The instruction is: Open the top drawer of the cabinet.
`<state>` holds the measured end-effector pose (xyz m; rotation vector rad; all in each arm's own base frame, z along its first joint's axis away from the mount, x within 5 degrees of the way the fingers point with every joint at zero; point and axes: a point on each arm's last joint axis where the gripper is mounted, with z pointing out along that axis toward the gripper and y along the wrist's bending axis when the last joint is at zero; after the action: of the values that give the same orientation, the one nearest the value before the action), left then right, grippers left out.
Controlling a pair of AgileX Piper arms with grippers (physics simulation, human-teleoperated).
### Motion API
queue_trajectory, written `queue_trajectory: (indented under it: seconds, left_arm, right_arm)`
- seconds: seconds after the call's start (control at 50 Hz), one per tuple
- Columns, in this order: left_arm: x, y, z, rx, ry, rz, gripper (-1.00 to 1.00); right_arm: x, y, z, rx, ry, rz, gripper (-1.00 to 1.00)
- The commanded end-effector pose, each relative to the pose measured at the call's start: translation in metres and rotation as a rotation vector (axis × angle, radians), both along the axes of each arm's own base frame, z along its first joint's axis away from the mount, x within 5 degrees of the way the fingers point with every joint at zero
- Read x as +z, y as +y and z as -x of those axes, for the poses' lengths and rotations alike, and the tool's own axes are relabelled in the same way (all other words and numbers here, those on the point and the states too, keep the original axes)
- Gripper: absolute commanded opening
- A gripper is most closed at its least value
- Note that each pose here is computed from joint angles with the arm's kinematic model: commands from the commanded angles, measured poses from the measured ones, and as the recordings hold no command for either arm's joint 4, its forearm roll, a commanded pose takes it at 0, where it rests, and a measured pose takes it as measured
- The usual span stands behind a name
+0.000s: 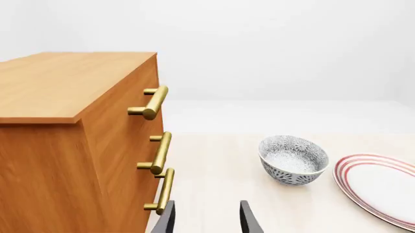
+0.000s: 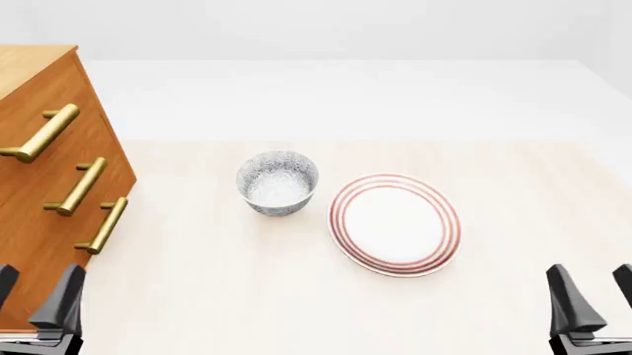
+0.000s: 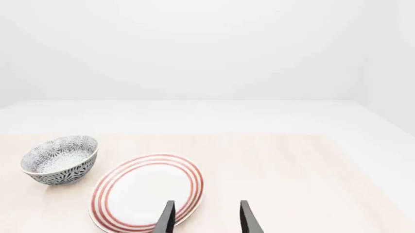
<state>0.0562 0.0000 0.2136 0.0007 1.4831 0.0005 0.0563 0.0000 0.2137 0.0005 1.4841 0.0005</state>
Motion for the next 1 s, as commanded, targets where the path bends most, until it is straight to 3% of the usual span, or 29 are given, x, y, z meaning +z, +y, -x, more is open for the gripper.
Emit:
queue_trajectory:
  seconds: [0.02,0.3,0.32,0.34,0.54,0.78,0.84,1.0]
  left_arm:
    - [0.001,0.000,0.000,0.001,0.000,-0.007,1.00]
    - [0.001,0.000,-0.004,0.003,0.016,-0.025,1.00]
    - [0.015,-0.002,-0.006,-0.021,0.019,-0.054,1.00]
    - [0.001,0.000,0.000,0.001,0.001,0.002,1.00]
    - [0.003,0.000,0.000,0.010,-0.009,-0.018,1.00]
    - [0.018,0.000,-0.016,0.012,0.043,-0.161,1.00]
    - [0.018,0.003,-0.026,0.042,0.086,-0.208,1.00]
    - [0.042,0.003,-0.023,0.053,0.078,-0.291,1.00]
  right_arm:
    - [0.001,0.000,0.000,0.000,0.001,0.001,1.00]
    - [0.001,0.000,0.000,0.001,0.001,0.001,1.00]
    - [0.001,0.000,0.000,0.000,0.000,0.002,1.00]
    - [0.001,0.000,0.000,0.000,0.000,0.002,1.00]
    - [0.001,0.000,0.000,0.000,0.000,0.002,1.00]
    - [0.001,0.000,0.000,0.000,0.000,0.002,1.00]
    - [0.001,0.000,0.000,0.000,0.000,0.002,1.00]
    - [0.001,0.000,0.000,0.000,-0.001,0.002,1.00]
